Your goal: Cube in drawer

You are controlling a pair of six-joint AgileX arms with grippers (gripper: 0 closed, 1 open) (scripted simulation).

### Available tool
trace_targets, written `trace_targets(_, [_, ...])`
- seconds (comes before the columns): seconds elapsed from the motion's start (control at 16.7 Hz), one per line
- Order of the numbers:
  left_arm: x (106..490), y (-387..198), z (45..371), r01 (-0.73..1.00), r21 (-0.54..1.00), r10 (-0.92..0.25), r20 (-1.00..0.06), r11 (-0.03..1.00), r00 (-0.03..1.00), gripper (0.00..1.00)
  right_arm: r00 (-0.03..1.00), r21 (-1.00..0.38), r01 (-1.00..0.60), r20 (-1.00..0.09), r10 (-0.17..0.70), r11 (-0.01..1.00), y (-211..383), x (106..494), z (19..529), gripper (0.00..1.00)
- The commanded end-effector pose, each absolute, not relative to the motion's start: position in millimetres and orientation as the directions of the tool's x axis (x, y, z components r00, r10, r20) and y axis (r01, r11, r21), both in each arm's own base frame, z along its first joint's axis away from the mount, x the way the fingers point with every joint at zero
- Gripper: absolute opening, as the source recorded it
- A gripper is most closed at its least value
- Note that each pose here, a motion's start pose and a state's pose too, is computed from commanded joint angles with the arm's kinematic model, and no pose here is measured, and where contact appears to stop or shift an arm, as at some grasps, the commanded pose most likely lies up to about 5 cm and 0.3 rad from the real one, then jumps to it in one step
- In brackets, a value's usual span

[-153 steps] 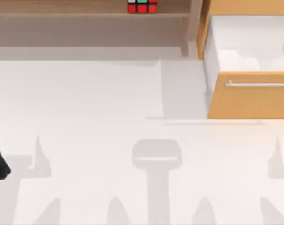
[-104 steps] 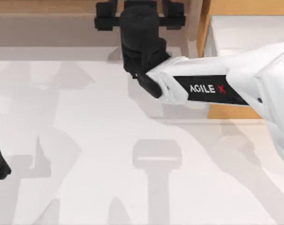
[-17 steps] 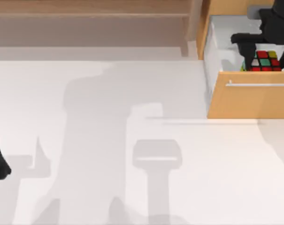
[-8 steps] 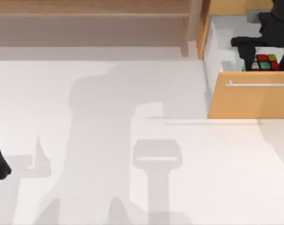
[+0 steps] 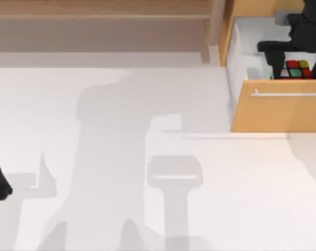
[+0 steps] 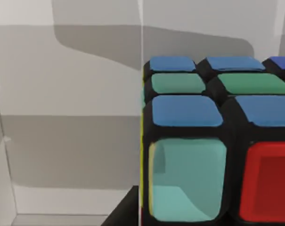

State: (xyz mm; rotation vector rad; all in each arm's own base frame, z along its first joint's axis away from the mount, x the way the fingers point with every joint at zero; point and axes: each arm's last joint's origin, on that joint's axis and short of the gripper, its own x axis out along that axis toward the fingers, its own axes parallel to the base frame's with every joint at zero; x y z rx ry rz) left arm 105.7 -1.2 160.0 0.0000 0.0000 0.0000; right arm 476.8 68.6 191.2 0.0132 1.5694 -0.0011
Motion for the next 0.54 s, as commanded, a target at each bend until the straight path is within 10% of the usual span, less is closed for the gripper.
trace_targets(0.18, [105.7, -1.2, 160.0, 0.0, 0.0, 0.0, 0.0, 1.0, 1.0, 1.0, 0.001, 0.008, 0.009, -1.0, 0.008, 1.0, 68.6, 476.8, 191.2, 0.98])
trace_targets(0.54, [105.7, -1.2, 160.0, 0.0, 0.0, 0.0, 0.0, 1.0, 1.0, 1.0, 0.001, 0.008, 0.009, -1.0, 0.008, 1.0, 68.6, 476.8, 191.2, 1.0])
